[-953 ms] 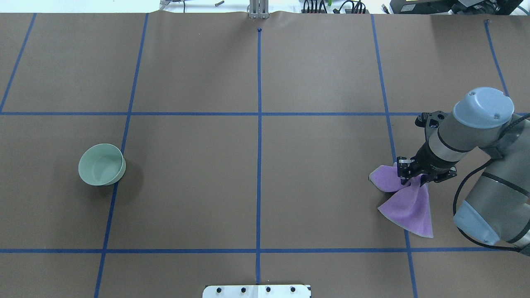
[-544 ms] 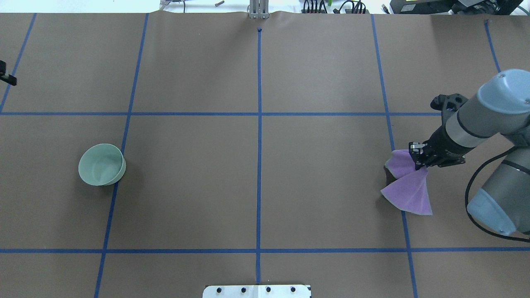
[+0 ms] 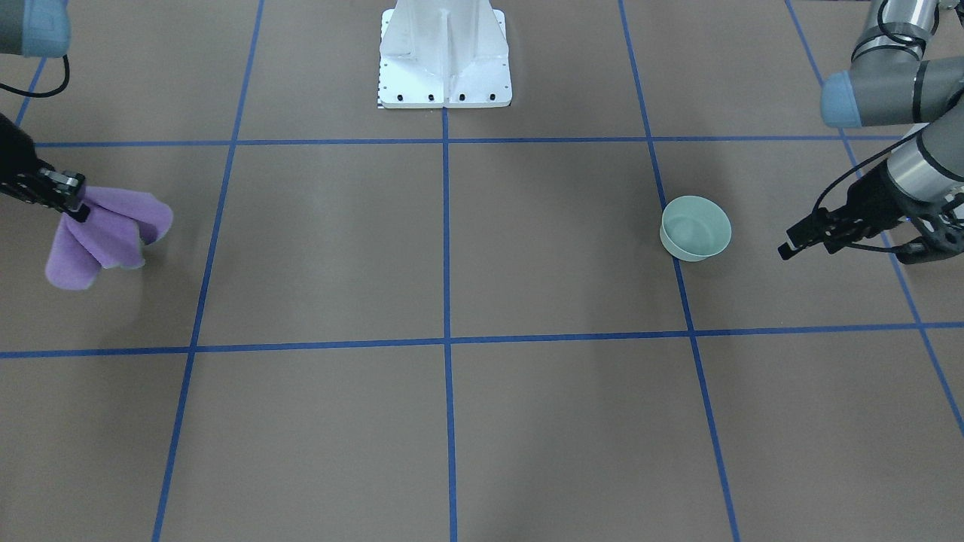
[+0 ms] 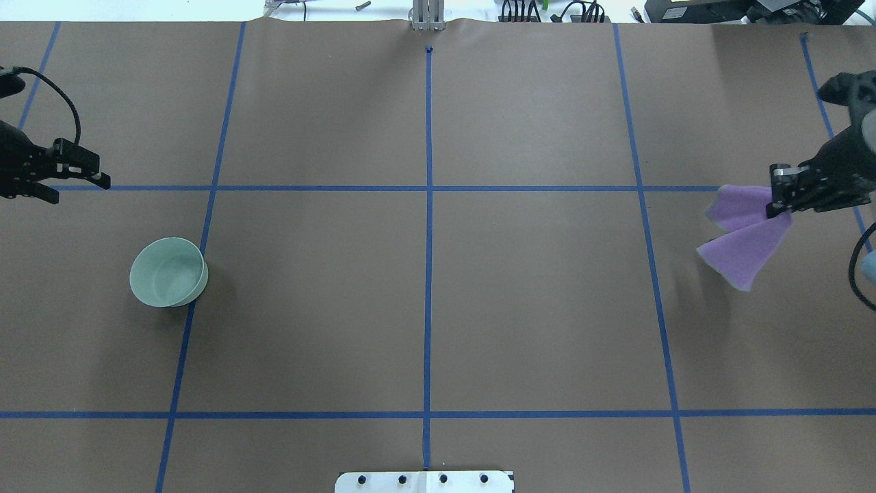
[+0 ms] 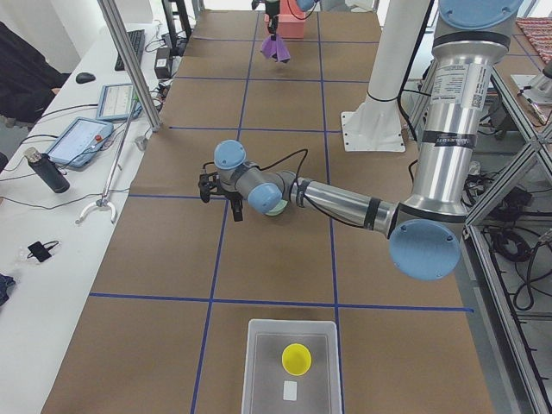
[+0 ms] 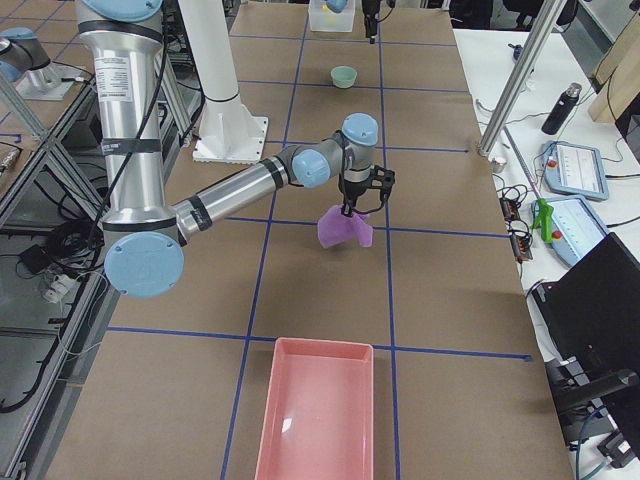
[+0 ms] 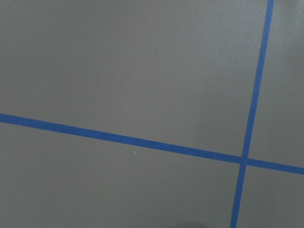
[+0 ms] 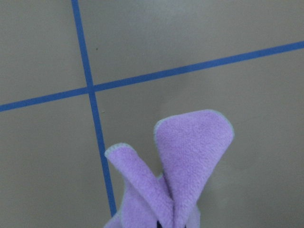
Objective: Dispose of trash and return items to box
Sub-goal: 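Lift the purple cloth toward the pink tray while the left gripper reaches the green cup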
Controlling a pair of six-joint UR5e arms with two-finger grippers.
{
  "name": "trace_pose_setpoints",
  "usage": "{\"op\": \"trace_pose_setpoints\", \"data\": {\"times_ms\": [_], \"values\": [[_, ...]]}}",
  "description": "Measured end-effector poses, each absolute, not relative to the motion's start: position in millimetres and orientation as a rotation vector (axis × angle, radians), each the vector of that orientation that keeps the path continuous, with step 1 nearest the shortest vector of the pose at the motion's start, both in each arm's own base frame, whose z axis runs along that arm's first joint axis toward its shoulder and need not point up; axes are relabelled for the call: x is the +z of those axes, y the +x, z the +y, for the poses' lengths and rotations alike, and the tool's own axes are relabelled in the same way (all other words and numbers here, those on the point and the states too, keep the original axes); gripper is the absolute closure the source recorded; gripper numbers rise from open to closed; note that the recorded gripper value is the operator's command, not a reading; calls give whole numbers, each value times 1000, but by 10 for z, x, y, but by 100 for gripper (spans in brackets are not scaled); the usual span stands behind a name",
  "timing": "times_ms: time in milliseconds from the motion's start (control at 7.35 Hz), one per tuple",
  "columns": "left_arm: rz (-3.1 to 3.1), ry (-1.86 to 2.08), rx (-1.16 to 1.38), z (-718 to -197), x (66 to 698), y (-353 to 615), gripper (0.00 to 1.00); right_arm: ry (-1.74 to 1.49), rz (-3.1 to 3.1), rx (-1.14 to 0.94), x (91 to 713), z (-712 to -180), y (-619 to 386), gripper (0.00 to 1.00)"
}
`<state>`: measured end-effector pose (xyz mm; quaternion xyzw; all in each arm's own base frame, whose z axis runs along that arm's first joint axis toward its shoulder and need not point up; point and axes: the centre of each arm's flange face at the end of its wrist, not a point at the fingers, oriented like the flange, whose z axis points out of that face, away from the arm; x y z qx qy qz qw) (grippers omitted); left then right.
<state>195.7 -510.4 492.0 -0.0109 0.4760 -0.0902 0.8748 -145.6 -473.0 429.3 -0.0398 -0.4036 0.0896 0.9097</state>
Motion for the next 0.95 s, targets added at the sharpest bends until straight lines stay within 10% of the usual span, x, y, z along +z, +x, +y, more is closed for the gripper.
{"op": "trace_pose_setpoints", "data": {"times_ms": [544,953], "values": [[960,-59,-159,-4483,5037,2592,3,-45,-786,97,4491,-4861,-193,100],[942,-67,-157,-4390,5102,2796,43,-13,-712,9,4921,-4844,545,100]]}}
